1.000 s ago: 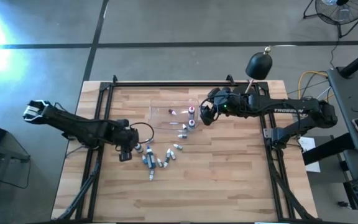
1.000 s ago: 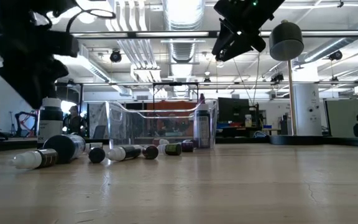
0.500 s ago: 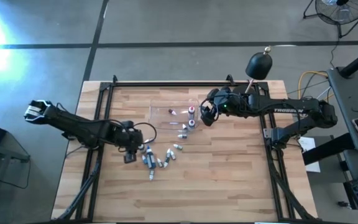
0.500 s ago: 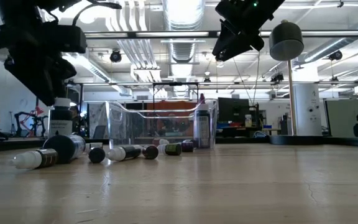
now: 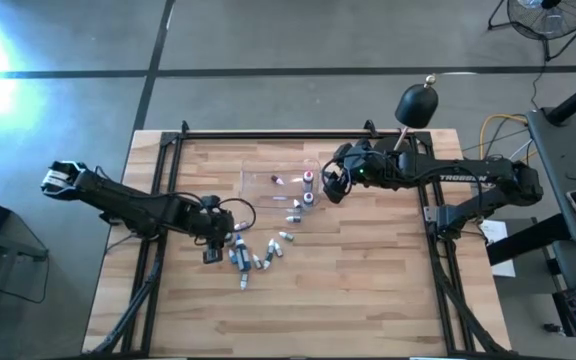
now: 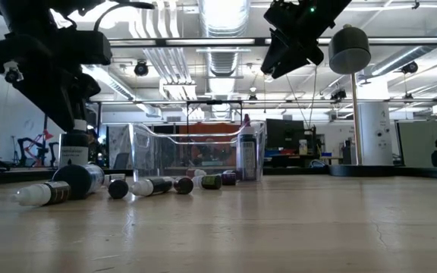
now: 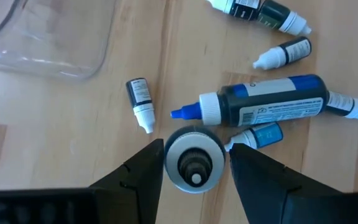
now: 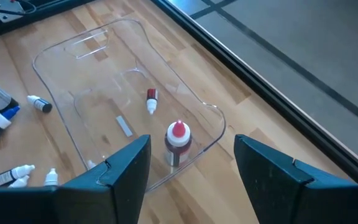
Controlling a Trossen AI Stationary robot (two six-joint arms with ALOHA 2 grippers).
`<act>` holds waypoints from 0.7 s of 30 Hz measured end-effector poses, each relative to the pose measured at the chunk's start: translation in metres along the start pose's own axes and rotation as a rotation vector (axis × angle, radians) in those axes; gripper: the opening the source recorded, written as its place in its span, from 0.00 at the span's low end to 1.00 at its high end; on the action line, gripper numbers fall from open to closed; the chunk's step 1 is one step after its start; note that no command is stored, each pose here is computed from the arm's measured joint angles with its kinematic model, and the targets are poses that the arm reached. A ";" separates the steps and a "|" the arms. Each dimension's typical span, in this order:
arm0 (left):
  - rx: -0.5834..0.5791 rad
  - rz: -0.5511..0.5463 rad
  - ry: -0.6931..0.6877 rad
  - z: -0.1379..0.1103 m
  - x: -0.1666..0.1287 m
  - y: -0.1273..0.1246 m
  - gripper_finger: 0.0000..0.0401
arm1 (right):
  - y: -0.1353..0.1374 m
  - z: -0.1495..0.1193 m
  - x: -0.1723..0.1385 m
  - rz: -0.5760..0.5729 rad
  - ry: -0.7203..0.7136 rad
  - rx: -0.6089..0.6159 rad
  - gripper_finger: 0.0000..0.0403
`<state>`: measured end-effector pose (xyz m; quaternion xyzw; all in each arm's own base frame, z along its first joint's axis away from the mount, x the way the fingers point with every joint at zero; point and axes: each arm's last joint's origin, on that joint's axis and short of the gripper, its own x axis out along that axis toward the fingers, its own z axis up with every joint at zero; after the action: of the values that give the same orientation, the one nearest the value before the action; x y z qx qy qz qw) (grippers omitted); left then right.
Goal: Pick & Place food coloring
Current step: Put the large black food coloring bottle into the transparent bin
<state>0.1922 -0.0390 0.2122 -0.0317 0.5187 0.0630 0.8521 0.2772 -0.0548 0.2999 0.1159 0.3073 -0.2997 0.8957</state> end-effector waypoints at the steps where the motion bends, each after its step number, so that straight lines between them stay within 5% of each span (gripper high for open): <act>1: 0.000 0.000 0.000 0.000 0.000 0.000 0.40 | 0.000 0.000 0.000 0.000 0.001 0.000 0.56; 14: -0.046 0.023 -0.008 0.009 -0.013 0.001 0.19 | 0.000 0.003 -0.001 0.004 -0.018 0.015 0.56; 21: -0.094 0.151 -0.140 0.052 -0.079 0.014 0.20 | 0.000 0.023 -0.016 0.003 -0.097 0.023 0.56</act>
<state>0.2001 -0.0250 0.3065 -0.0281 0.4554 0.1535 0.8765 0.2782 -0.0563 0.3279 0.1120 0.2599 -0.3073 0.9086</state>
